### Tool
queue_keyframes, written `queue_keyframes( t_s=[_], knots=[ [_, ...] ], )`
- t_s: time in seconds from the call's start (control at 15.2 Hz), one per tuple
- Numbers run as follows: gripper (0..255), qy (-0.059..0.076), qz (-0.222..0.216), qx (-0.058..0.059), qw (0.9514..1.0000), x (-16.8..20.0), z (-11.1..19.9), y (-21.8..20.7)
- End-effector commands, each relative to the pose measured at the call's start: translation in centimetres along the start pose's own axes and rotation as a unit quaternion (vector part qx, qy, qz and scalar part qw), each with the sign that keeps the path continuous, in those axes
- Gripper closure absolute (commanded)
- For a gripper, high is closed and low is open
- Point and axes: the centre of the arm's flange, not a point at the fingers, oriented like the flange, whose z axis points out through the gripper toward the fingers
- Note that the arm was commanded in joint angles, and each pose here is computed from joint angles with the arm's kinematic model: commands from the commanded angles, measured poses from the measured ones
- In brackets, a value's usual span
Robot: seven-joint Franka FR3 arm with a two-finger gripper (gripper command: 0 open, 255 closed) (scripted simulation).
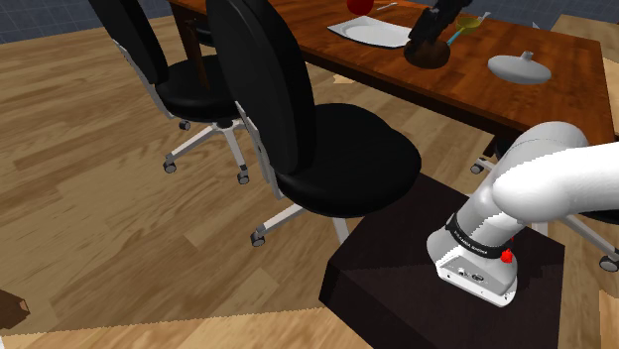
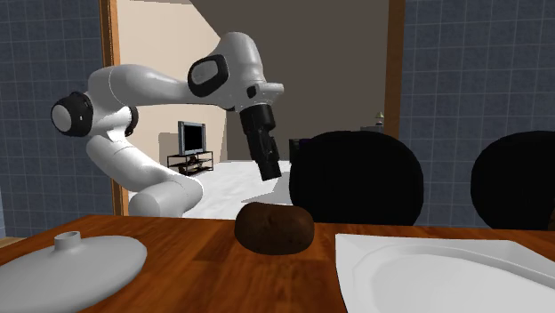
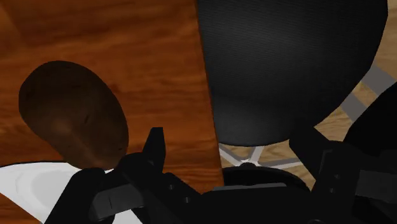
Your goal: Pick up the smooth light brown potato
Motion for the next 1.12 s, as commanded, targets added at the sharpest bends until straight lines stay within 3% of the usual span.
queue_keyframes(
  t_s=[0.0, 0.59, 1.06],
  knots=[
    [0, 0.017, -0.004, -0.011, 0.9998, -0.5, 0.0, 2.4],
    [0, 0.091, -0.019, -0.056, 0.9941, -2.7, 1.3, 12.9],
    [0, 0.091, -0.019, -0.056, 0.9941, -3.6, 4.3, 12.6]
  ],
)
